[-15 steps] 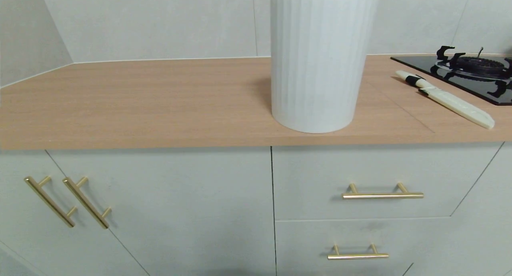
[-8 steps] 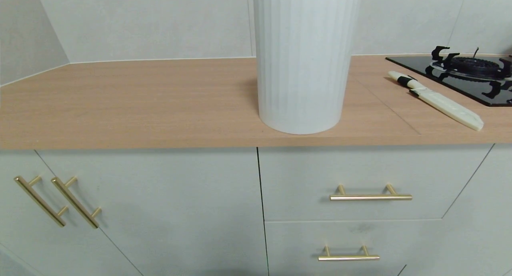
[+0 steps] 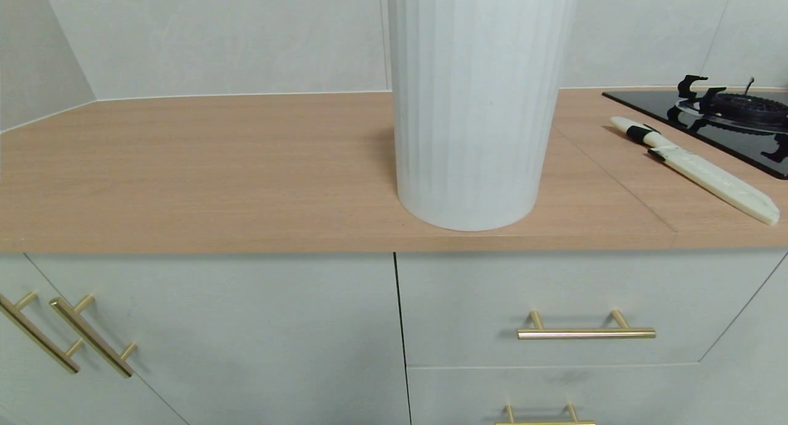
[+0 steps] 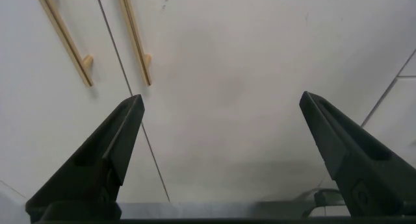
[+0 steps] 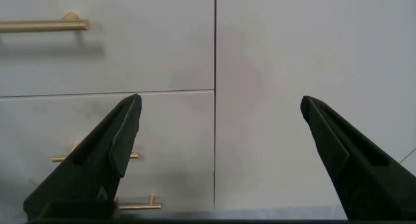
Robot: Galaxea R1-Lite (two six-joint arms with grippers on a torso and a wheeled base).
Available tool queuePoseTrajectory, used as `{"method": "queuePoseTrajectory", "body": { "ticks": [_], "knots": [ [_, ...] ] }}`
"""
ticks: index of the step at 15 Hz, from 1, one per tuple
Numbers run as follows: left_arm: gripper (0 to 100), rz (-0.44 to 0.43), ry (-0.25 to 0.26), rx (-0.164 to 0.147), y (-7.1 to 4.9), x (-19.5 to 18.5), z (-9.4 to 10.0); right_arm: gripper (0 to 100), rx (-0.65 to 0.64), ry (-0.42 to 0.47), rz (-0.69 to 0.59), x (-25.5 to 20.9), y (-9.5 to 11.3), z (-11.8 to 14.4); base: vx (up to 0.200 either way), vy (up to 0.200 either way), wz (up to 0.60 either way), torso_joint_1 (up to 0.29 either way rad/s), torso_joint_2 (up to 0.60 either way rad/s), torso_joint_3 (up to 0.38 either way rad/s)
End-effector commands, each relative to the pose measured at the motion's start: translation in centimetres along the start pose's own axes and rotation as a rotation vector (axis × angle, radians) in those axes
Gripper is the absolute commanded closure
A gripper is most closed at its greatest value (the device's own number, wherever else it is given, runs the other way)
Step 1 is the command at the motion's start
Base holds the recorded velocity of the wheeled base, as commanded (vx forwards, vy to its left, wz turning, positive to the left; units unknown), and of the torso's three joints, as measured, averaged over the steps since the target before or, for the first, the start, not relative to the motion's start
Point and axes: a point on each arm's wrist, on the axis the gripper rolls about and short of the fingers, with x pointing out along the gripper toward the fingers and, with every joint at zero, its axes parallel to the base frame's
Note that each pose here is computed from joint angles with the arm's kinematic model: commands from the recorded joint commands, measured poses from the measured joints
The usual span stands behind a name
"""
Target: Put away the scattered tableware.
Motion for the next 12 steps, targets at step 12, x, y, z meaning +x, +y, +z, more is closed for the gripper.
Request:
{"method": "queuePoseTrajectory", "body": {
  "ticks": [12],
  "knots": [
    [0, 0.000, 0.000, 0.001, 0.00, 0.00, 0.00, 0, 0.000, 0.001, 0.000, 0.01, 0.00, 0.01, 0.000, 0.000, 0.00, 0.035, -0.08, -0.076]
  ]
}}
